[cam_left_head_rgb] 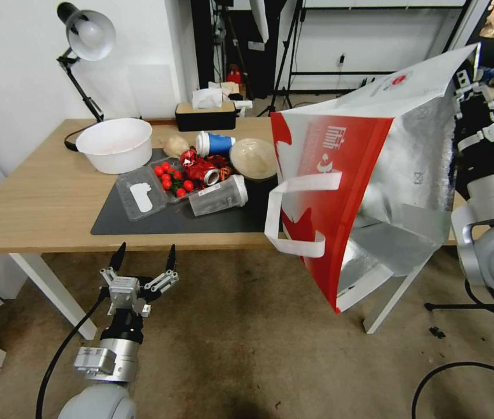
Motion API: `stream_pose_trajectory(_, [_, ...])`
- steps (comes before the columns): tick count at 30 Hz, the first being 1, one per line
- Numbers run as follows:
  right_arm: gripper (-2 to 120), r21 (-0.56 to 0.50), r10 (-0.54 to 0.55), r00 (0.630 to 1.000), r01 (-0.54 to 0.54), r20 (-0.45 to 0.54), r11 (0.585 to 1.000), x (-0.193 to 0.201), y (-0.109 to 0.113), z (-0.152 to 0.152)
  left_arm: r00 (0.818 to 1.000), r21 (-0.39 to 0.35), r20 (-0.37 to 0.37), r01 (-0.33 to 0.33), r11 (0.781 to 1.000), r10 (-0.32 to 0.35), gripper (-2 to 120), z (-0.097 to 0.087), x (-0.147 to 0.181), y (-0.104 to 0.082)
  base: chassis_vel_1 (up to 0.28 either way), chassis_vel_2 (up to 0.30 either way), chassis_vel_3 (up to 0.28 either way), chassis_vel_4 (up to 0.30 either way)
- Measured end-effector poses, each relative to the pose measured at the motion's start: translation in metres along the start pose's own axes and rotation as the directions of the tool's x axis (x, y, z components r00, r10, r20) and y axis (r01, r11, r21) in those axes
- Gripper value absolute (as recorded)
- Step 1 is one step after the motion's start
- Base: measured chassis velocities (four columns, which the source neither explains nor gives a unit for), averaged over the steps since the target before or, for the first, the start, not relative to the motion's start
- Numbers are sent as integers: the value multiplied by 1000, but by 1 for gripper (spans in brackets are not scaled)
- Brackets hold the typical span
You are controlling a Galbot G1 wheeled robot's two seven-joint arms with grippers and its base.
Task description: Pick up the food delivery bag from the floor and place it on the table.
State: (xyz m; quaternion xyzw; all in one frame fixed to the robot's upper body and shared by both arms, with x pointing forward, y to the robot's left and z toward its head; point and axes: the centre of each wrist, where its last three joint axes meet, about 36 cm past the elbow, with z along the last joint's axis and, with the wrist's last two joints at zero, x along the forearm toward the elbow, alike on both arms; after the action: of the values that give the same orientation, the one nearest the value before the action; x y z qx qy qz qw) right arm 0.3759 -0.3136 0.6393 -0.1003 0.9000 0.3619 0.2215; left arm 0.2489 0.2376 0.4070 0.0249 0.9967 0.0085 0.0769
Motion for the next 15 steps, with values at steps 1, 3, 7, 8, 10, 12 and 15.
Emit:
stream_pose_trajectory(1, [0, 6, 16, 1000, -16, 2, 1000, 0, -1, -2, 1000, -1, 0, 0, 1000, 0, 100, 0, 0, 0, 0, 0, 0, 0])
stream_pose_trajectory(3, [0, 19, 38, 999, -38, 7, 999, -1, -2, -4, 1000, -2, 0, -1, 1000, 1, 100, 0, 0, 0, 0, 0, 0, 0])
stream_pose_trajectory(7, [0, 43, 64, 998, -65, 15, 997, -1, -5, -10, 1000, -1, 1, -2, 1000, 2, 100, 0, -1, 0, 0, 0, 0, 0])
stream_pose_trajectory(8, [0, 50, 72, 997, -73, 17, 996, -2, -7, -12, 1000, 0, 2, -2, 1000, 2, 100, 1, -1, 0, 0, 0, 0, 0])
stream_pose_trajectory(10, [0, 57, 81, 996, -83, 21, 995, -3, -9, -14, 1000, 0, 2, -3, 1000, 3, 100, 1, -1, 0, 0, 0, 0, 0])
stream_pose_trajectory(12, [0, 69, 102, 994, -104, 31, 992, -5, -16, -18, 1000, 1, 2, -4, 1000, 4, 100, 1, -1, -1, 0, 0, 0, 0])
stream_pose_trajectory(15, [0, 84, 120, 992, -123, 37, 989, -8, -23, -21, 1000, 1, 1, -5, 1000, 5, 100, 1, -1, -1, 0, 0, 0, 0])
